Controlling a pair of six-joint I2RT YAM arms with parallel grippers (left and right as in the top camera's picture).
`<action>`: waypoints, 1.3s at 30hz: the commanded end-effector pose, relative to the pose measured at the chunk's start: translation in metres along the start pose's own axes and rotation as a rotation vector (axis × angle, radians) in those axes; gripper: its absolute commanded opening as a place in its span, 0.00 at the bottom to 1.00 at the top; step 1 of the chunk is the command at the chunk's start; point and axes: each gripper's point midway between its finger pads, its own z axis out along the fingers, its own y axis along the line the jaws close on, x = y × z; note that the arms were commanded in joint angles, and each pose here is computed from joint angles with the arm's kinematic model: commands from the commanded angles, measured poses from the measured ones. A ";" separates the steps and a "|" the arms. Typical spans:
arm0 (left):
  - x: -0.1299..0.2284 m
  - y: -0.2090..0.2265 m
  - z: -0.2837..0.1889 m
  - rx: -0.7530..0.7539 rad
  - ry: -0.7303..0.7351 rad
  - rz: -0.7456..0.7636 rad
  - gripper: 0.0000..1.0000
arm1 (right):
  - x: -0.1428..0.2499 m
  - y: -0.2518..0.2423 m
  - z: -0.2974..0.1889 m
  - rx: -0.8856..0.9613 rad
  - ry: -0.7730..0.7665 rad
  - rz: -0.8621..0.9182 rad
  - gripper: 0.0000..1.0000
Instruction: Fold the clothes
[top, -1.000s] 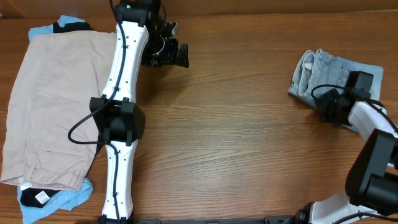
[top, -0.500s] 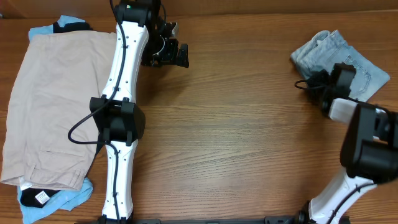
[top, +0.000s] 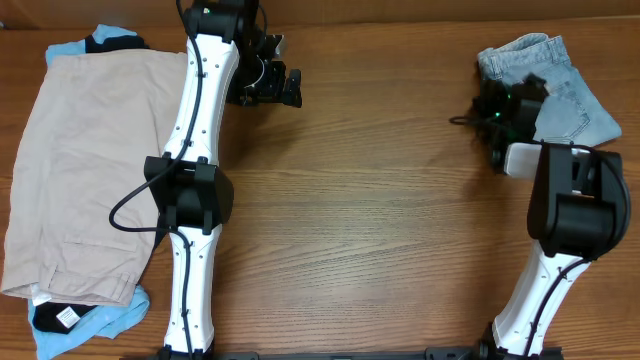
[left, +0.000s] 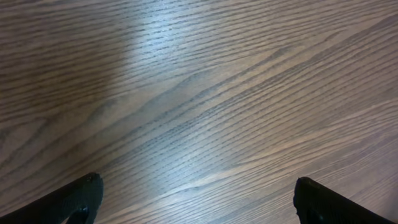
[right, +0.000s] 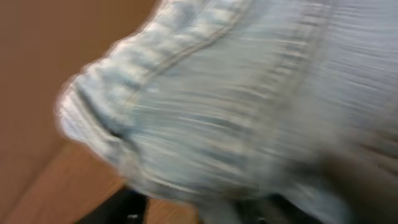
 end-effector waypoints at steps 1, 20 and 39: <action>-0.001 -0.003 0.000 -0.006 -0.006 0.001 1.00 | -0.028 0.044 -0.003 -0.109 0.006 -0.121 0.75; -0.004 0.002 0.000 -0.039 -0.017 0.005 1.00 | -0.098 0.014 -0.167 0.334 0.236 -0.253 0.91; -0.004 -0.004 0.007 -0.041 -0.010 0.022 1.00 | 0.010 -0.121 -0.071 0.557 0.430 -0.121 0.79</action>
